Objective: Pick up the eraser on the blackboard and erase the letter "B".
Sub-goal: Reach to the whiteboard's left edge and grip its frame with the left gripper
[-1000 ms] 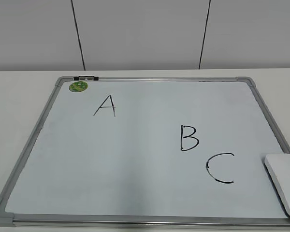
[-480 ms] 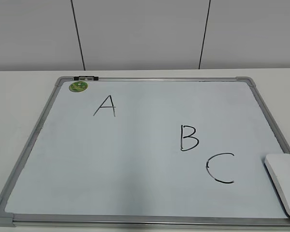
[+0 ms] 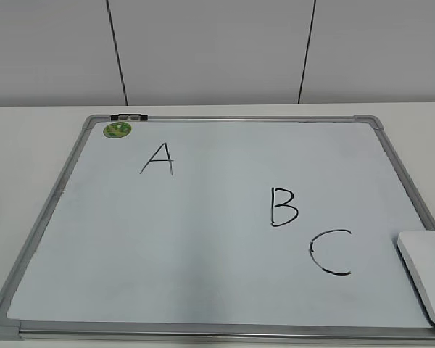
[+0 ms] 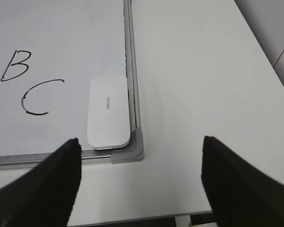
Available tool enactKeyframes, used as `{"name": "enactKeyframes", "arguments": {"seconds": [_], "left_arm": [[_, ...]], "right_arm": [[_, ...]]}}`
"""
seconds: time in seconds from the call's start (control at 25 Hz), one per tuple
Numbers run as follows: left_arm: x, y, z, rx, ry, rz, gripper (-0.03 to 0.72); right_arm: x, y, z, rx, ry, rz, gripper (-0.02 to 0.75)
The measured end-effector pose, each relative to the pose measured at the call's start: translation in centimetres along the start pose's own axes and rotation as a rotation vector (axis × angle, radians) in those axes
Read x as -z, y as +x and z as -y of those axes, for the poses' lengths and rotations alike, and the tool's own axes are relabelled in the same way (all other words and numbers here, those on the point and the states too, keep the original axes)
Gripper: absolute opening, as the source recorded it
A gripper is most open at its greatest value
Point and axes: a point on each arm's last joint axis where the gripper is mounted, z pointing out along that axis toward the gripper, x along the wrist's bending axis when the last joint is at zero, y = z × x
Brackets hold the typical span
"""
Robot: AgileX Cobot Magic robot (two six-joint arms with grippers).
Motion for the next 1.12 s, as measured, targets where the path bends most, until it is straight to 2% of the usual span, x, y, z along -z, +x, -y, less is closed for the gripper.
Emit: {"name": "enactKeyframes", "arguments": {"seconds": [0.24, 0.56, 0.88, 1.12], "left_arm": [[-3.6, 0.0, -5.1, 0.011, 0.069, 0.024, 0.663], [-11.5, 0.0, -9.6, 0.041, 0.307, 0.045, 0.637], [-20.2, 0.2, -10.6, 0.042, 0.536, 0.053, 0.607], [-25.6, -0.3, -9.6, 0.061, 0.62, 0.111, 0.596]], "right_arm": [[0.0, 0.0, 0.0, 0.0, 0.0, 0.0, 0.587], [0.0, 0.0, 0.0, 0.0, 0.0, 0.0, 0.587], [0.0, 0.0, 0.0, 0.0, 0.0, 0.0, 0.587], [0.0, 0.0, 0.0, 0.0, 0.0, 0.0, 0.587]]}}
